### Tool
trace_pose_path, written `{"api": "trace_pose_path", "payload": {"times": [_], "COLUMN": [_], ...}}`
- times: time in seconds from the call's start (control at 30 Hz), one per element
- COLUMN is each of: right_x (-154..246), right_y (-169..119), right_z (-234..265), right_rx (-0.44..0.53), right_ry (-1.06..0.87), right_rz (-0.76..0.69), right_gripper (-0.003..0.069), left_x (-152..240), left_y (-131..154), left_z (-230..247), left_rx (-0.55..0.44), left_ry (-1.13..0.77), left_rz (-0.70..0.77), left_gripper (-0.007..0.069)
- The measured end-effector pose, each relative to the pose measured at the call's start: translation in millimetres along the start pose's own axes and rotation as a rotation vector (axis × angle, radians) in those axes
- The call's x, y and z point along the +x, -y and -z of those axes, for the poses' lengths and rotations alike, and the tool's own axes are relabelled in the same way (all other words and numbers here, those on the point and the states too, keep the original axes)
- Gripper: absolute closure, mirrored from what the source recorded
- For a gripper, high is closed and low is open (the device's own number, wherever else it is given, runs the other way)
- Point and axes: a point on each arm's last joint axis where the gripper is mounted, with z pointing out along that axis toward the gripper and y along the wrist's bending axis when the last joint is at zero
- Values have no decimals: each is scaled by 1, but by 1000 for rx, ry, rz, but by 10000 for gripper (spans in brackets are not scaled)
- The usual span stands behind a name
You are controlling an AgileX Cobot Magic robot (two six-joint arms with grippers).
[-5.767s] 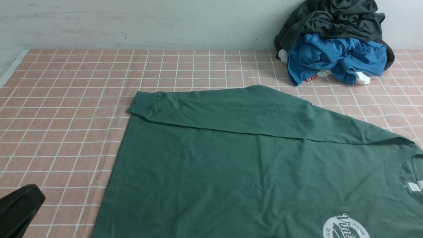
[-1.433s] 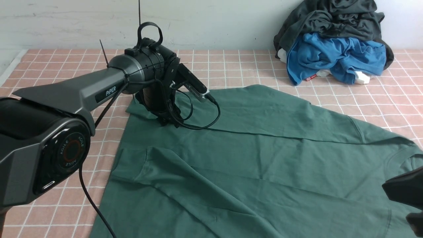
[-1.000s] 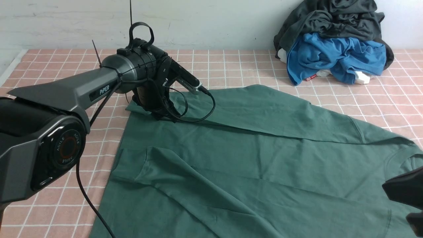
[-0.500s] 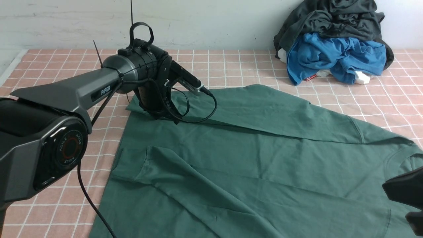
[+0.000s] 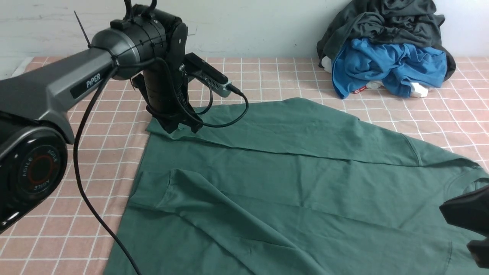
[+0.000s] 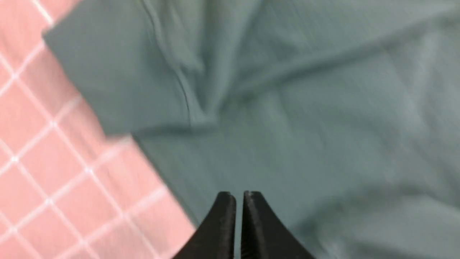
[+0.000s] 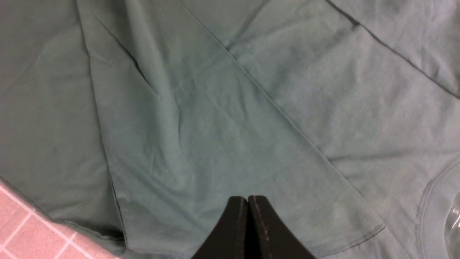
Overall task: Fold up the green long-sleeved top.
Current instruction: Use the left arm to clamp the cuff farthest from it
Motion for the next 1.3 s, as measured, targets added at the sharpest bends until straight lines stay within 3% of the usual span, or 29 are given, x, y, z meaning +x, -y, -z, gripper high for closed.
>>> {"api": "trace_pose_path", "payload": {"times": [0.2,0.47,0.7,0.9,1.3], "right_x": [-1,-1,-1,1,1], "right_y": [0,0,0,0,0], "right_z": [0,0,0,0,0], "right_rx": [4,4,1,-3,-3], "right_ry": [15,15,6,-11,-13], "right_rz": [5,5,6,8,8], "right_gripper": [673,673,673,673,673], "left_x": [1,12,22,21,10], "left_y": [11,-21,-49,-51,-51], "left_z": [17,5,-41,-76,-85], "left_rx": [-2,21,75,119,74], "left_ry": [-1,8,20,75,196], "left_rz": [-33,24,-224,-411,-527], "left_gripper": [609,599,445,296,279]}}
